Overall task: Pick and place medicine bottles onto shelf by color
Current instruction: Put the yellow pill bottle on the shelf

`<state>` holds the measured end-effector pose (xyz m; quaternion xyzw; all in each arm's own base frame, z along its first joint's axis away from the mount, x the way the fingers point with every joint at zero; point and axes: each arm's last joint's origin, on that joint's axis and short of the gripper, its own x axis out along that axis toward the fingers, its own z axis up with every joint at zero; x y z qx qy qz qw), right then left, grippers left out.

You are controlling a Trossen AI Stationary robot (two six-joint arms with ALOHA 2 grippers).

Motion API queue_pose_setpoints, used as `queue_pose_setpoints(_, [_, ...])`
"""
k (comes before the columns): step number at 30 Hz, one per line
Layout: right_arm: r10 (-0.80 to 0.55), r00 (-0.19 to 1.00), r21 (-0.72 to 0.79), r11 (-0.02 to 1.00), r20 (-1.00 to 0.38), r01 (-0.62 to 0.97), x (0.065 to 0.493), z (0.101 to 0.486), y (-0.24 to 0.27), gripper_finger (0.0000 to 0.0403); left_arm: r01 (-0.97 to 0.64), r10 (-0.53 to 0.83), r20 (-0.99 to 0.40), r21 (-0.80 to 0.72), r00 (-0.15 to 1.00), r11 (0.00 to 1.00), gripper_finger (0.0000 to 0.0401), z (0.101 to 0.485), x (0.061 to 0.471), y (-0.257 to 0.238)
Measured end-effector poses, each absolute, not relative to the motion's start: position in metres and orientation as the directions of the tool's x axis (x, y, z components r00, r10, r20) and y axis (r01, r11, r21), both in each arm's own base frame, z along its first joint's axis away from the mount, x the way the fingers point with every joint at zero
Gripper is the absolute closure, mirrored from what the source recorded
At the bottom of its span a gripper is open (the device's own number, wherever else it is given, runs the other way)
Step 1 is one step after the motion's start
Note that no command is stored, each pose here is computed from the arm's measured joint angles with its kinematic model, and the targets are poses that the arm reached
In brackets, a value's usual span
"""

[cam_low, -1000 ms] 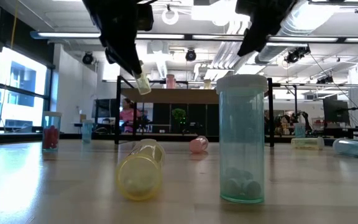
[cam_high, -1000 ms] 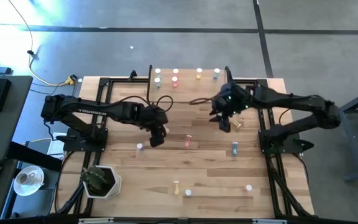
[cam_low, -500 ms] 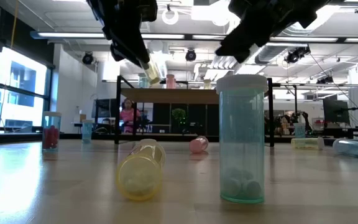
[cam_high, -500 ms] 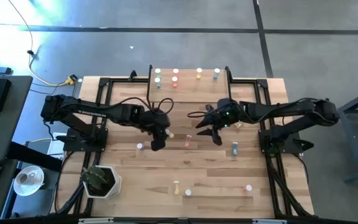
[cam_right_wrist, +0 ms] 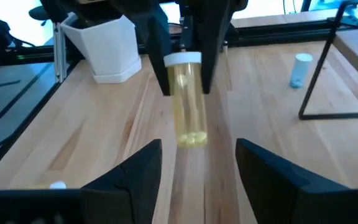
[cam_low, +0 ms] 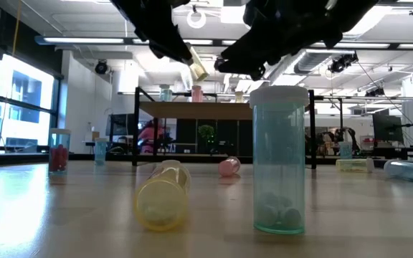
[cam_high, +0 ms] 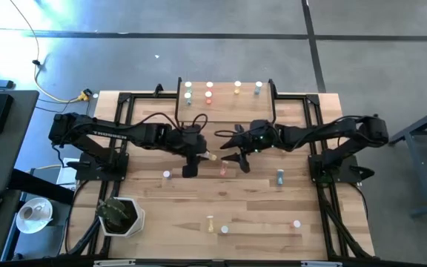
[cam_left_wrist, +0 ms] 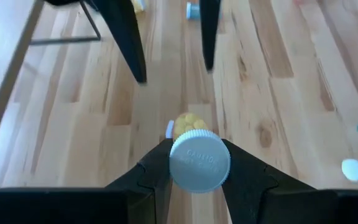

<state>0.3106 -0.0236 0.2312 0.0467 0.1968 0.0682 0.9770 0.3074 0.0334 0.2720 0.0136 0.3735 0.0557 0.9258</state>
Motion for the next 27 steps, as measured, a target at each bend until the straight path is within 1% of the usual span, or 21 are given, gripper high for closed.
queue_pose_setpoints(12, [0.171,0.93,0.062,0.985,-0.327,-0.159,0.314,0.234,-0.023,0.0206,-0.128,0.122,-0.593,0.032,0.796,0.991,0.0295,0.281,0.315,0.034])
queue_pose_setpoints(18, [0.175,0.934,0.063,0.985,-0.313,-0.163,0.315,0.236,-0.023,0.0206,-0.129,0.124,-0.564,0.031,0.816,0.991,0.0295,0.284,0.317,0.034])
queue_pose_setpoints(22, [0.198,0.93,0.094,0.98,-0.31,-0.177,0.314,0.236,-0.023,0.0207,-0.13,0.126,-0.542,0.03,0.831,0.991,0.0295,0.286,0.319,0.035])
queue_pose_setpoints(24, [0.204,0.93,0.095,0.978,-0.306,-0.184,0.314,0.236,-0.022,0.0212,-0.13,0.126,-0.538,0.03,0.833,0.991,0.0295,0.287,0.319,0.035])
queue_pose_setpoints(27, [0.204,0.932,0.095,0.978,-0.299,-0.184,0.314,0.237,-0.022,0.0232,-0.13,0.126,-0.539,0.031,0.833,0.991,0.0295,0.287,0.319,0.035])
